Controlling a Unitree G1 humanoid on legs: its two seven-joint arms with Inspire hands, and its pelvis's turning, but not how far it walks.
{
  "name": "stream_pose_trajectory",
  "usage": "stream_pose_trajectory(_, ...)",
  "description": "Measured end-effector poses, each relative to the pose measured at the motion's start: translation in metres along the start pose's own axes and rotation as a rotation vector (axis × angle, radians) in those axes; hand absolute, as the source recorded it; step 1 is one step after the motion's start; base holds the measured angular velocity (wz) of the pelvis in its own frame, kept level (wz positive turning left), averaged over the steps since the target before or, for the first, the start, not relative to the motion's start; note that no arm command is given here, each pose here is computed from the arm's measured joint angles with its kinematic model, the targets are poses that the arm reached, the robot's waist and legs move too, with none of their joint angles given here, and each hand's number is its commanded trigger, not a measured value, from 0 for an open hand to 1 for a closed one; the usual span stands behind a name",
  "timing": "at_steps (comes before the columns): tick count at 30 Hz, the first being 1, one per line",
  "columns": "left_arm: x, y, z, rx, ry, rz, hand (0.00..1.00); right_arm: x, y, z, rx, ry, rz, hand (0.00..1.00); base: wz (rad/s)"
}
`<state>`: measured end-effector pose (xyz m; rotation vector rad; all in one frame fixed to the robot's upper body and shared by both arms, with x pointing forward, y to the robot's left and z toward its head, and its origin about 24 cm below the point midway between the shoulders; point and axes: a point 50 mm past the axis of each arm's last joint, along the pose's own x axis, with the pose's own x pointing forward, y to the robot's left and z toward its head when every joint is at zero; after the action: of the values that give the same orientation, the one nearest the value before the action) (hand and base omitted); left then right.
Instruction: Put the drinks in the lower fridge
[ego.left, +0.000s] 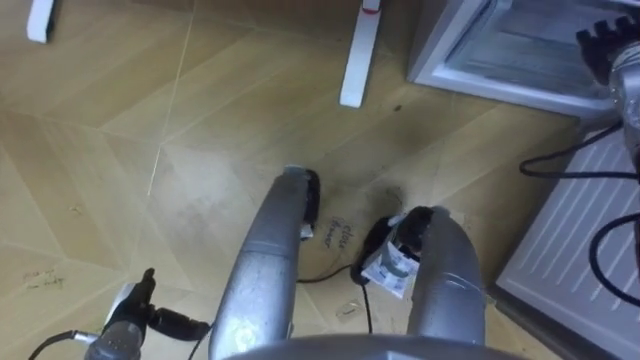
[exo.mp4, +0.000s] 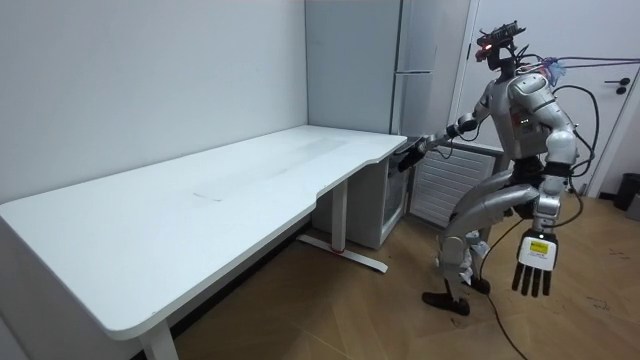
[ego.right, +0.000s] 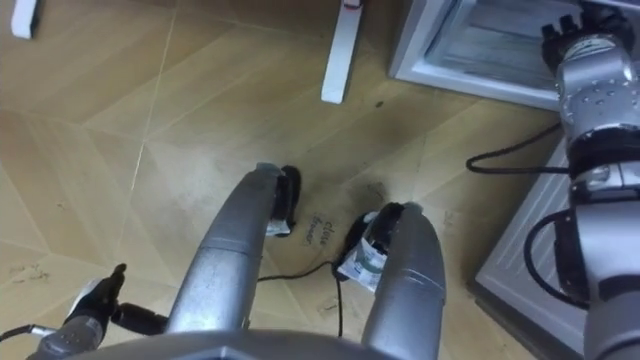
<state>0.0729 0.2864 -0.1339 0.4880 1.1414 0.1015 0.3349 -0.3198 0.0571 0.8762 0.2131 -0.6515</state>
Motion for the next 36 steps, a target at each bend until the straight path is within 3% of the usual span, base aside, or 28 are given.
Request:
stream_pose_trajectory(7, 0.002, 0.015, -0.001, -0.039, 0.012, 0.024, 0.00, 0.002, -0.036, -0.009, -0.219, 0.080, 0.012, 0.00, 0.01)
stream_pose_trajectory(16, 0.006, 0.027, -0.005, -0.071, 0.058, 0.061, 0.00, -0.017, -0.125, -0.027, -0.600, 0.298, -0.021, 0.00, 0.05)
stream_pose_trajectory(21, 0.008, 0.024, 0.002, -0.041, 0.047, 0.057, 0.00, -0.055, -0.206, -0.047, -1.004, 0.543, -0.115, 0.00, -0.03)
stream_pose_trajectory(24, 0.006, 0.017, -0.008, -0.014, 0.077, 0.047, 0.00, -0.088, -0.248, -0.073, -1.128, 0.707, -0.173, 0.00, -0.16)
stream_pose_trajectory(30, 0.002, -0.012, -0.021, 0.032, 0.119, -0.003, 0.00, -0.152, -0.300, -0.120, -1.089, 0.937, -0.227, 0.00, 0.03)
stream_pose_trajectory(36, -0.005, -0.031, -0.038, 0.028, 0.168, -0.032, 0.00, -0.185, -0.316, -0.145, -0.997, 1.012, -0.268, 0.00, 0.01)
